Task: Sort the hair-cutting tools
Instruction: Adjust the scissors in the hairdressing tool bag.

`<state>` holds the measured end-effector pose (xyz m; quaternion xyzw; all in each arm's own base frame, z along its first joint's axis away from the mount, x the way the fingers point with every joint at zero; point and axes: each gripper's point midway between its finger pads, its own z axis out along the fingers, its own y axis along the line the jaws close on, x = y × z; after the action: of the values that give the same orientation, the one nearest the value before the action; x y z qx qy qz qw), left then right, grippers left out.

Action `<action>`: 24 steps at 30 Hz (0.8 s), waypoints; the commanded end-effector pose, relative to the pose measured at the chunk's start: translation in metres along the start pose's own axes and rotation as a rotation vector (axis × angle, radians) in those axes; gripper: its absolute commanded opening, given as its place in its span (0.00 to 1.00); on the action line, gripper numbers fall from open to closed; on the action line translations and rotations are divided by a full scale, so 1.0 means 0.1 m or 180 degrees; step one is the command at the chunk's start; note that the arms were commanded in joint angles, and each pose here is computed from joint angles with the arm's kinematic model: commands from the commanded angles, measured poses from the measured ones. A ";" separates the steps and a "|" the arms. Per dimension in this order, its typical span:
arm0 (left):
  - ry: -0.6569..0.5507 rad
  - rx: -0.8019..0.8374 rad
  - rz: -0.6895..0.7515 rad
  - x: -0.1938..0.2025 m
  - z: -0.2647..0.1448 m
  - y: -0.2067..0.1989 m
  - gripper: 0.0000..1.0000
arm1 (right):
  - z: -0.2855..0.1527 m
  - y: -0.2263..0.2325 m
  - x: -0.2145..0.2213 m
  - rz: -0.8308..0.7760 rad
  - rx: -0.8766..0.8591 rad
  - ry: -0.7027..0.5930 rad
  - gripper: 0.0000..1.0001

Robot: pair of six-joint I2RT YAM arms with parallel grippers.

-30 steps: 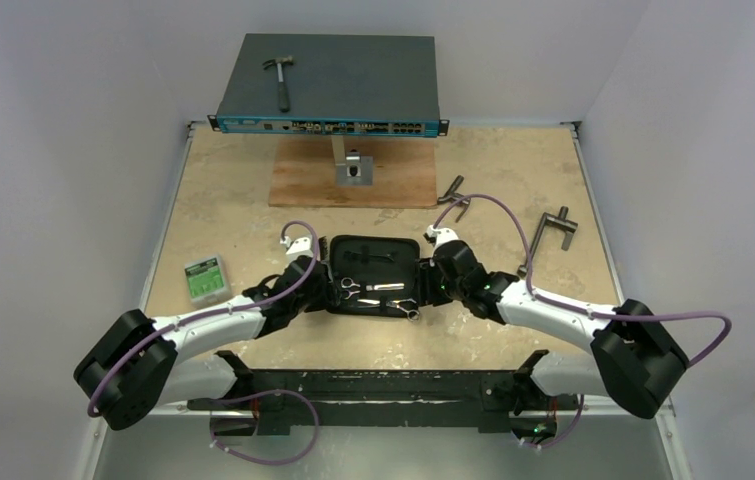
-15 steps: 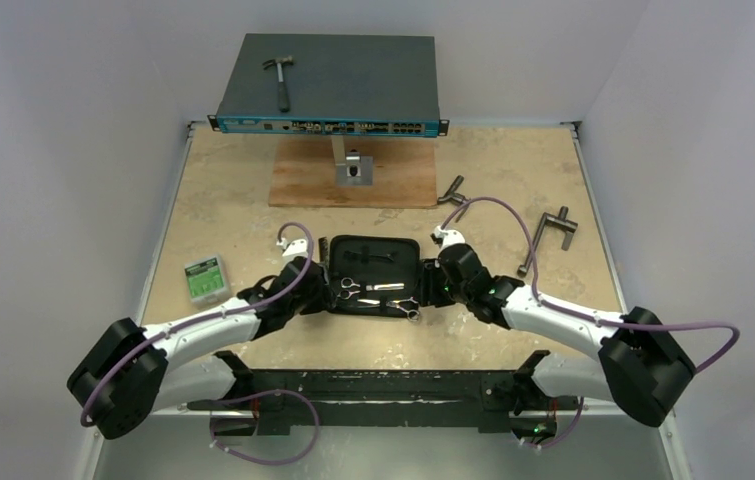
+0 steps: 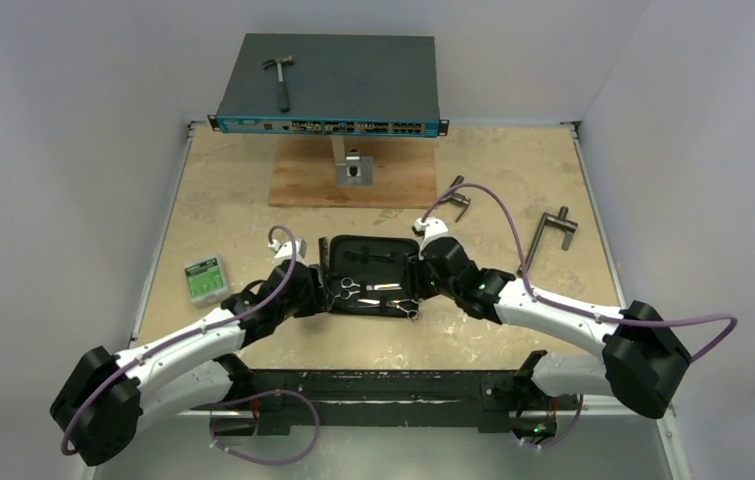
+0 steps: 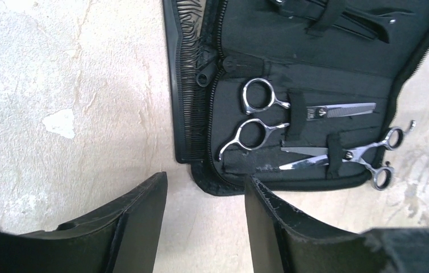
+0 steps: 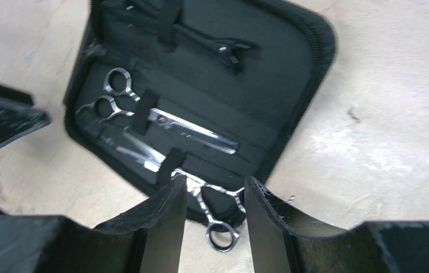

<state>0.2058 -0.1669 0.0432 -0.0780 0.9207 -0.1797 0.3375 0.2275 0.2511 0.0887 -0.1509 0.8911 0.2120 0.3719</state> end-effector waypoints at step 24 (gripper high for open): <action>0.0350 0.0890 0.0002 0.35 -0.16 -0.29 0.59 | 0.75 -0.66 -0.70 0.0802 0.0524 -0.0566 0.32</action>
<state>0.1642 -0.1825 0.0386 -0.0383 0.9153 -0.2761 0.2908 0.3358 0.2293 0.0614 0.0104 0.8924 0.1779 0.4146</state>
